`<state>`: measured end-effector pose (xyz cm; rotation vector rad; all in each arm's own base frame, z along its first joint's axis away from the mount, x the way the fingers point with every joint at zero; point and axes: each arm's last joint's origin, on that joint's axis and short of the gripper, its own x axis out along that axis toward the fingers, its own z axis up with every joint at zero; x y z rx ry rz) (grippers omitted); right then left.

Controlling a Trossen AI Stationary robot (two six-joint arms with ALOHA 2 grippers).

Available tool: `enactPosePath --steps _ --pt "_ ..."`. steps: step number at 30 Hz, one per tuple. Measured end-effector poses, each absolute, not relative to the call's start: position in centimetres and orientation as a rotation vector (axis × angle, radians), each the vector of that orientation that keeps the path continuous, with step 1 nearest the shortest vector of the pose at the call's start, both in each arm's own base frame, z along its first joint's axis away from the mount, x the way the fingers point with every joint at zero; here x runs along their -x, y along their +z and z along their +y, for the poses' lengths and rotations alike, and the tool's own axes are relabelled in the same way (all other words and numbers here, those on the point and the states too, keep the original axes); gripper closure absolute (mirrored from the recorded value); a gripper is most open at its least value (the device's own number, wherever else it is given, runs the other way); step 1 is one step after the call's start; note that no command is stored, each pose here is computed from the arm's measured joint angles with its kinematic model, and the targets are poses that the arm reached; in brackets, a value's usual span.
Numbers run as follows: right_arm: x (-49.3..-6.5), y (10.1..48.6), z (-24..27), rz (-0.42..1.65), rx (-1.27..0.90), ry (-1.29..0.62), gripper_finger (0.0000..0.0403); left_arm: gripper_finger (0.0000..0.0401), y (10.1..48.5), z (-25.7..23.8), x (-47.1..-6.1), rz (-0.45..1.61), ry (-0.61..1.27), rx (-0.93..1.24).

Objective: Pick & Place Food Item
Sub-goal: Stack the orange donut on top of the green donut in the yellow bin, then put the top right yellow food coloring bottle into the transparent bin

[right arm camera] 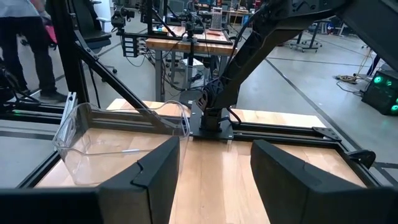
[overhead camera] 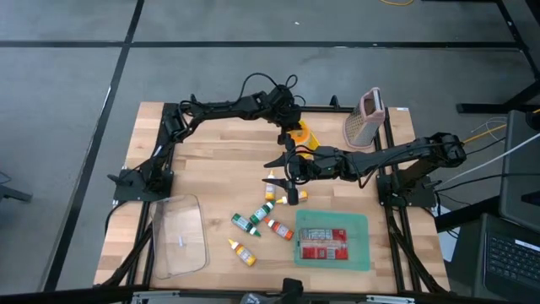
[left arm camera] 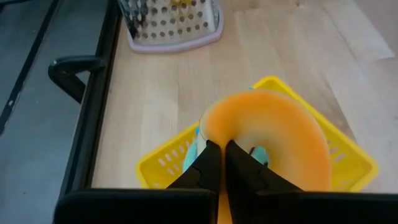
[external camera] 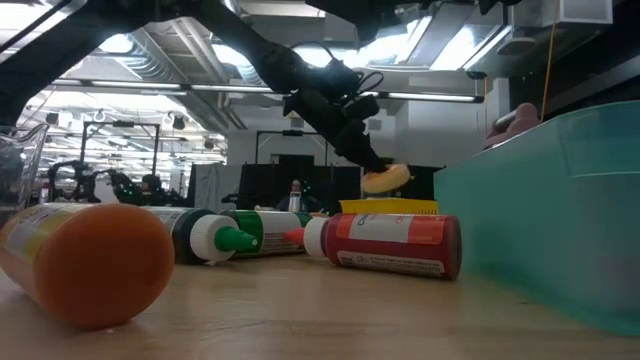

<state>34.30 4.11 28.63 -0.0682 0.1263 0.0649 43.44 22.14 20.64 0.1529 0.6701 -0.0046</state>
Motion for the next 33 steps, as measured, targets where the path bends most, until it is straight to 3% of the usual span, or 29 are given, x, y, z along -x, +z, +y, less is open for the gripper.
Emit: enactPosePath --steps 10,33 --pt "-34.3 28.7 4.1 0.122 0.064 0.065 0.0207 0.0385 19.2 22.5 -43.7 0.689 0.007 -0.133" --pt "-34.3 28.7 4.1 0.123 0.064 0.068 0.0207 0.0223 20.3 22.9 -44.4 0.577 0.061 -0.208"
